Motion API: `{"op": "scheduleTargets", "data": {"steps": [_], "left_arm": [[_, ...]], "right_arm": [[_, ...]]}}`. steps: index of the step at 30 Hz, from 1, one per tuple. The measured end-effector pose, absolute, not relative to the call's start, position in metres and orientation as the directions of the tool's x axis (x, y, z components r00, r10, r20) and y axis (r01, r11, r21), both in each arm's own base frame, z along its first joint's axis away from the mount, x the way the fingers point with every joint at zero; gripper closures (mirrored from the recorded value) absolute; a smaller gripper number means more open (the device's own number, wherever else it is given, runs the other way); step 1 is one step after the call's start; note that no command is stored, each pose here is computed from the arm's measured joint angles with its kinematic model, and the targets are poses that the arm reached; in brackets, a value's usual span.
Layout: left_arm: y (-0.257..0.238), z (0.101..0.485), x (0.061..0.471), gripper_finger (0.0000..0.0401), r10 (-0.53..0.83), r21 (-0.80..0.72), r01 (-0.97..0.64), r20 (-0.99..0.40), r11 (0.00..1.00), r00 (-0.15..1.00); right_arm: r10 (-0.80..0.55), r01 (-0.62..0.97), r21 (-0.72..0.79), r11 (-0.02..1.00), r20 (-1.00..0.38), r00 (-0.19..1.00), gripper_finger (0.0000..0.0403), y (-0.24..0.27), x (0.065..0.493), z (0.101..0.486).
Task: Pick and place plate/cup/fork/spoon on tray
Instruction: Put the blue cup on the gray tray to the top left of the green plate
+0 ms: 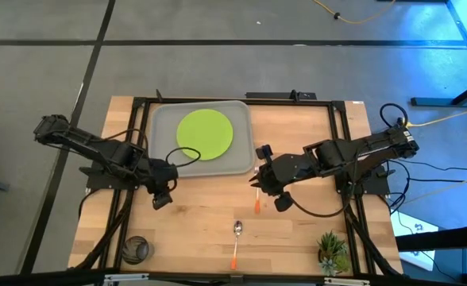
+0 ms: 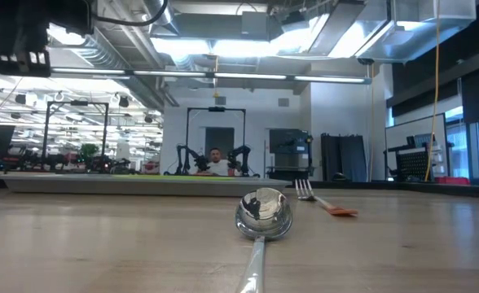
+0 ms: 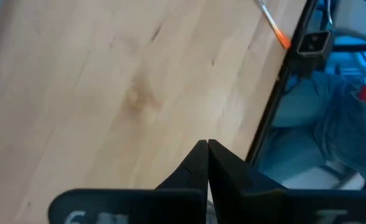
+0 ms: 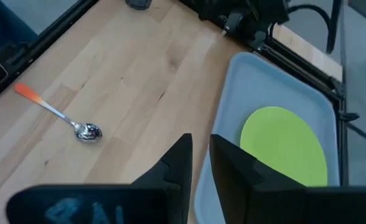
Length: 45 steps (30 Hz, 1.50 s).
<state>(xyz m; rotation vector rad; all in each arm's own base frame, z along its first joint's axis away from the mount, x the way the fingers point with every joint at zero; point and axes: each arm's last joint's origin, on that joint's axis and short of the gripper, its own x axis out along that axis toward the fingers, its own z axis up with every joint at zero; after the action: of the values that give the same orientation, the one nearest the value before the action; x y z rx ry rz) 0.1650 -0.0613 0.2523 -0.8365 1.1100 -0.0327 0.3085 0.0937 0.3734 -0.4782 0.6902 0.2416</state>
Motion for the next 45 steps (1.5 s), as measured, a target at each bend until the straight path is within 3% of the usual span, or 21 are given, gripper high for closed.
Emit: {"op": "scheduleTargets", "data": {"steps": [5,15,24,32,37,45], "left_arm": [[-0.061,0.252,0.165,0.0396,-0.405,-0.601,-0.374,-0.776,0.706,0.483],[-0.06,0.252,0.165,0.0346,-0.393,-0.569,-0.293,-0.781,0.768,0.486],[-0.066,0.252,0.163,0.0346,-0.421,-0.44,0.073,-0.778,0.895,0.466],[-0.086,0.256,0.153,0.0348,-0.547,-0.511,0.2,-0.753,0.836,0.365],[-0.105,0.285,0.144,0.0348,-0.669,-0.633,0.218,-0.685,0.743,0.29],[-0.124,0.315,0.127,0.0348,-0.638,-0.614,0.19,-0.69,0.766,0.342]], "right_arm": [[0.03,-0.339,-0.361,0.869,-0.645,0.764,0.034,0.091,0.31,0.375],[-0.015,-0.224,-0.317,0.922,-0.607,0.795,0.034,0.08,0.316,0.378],[-0.014,-0.205,-0.303,0.931,-0.587,0.809,0.034,0.079,0.318,0.38],[-0.005,-0.187,-0.298,0.936,-0.542,0.84,0.034,0.08,0.321,0.385],[0.002,-0.168,-0.28,0.945,-0.508,0.861,0.034,0.08,0.323,0.388],[0.008,-0.125,-0.196,0.973,-0.51,0.86,0.034,0.083,0.322,0.388]]}}
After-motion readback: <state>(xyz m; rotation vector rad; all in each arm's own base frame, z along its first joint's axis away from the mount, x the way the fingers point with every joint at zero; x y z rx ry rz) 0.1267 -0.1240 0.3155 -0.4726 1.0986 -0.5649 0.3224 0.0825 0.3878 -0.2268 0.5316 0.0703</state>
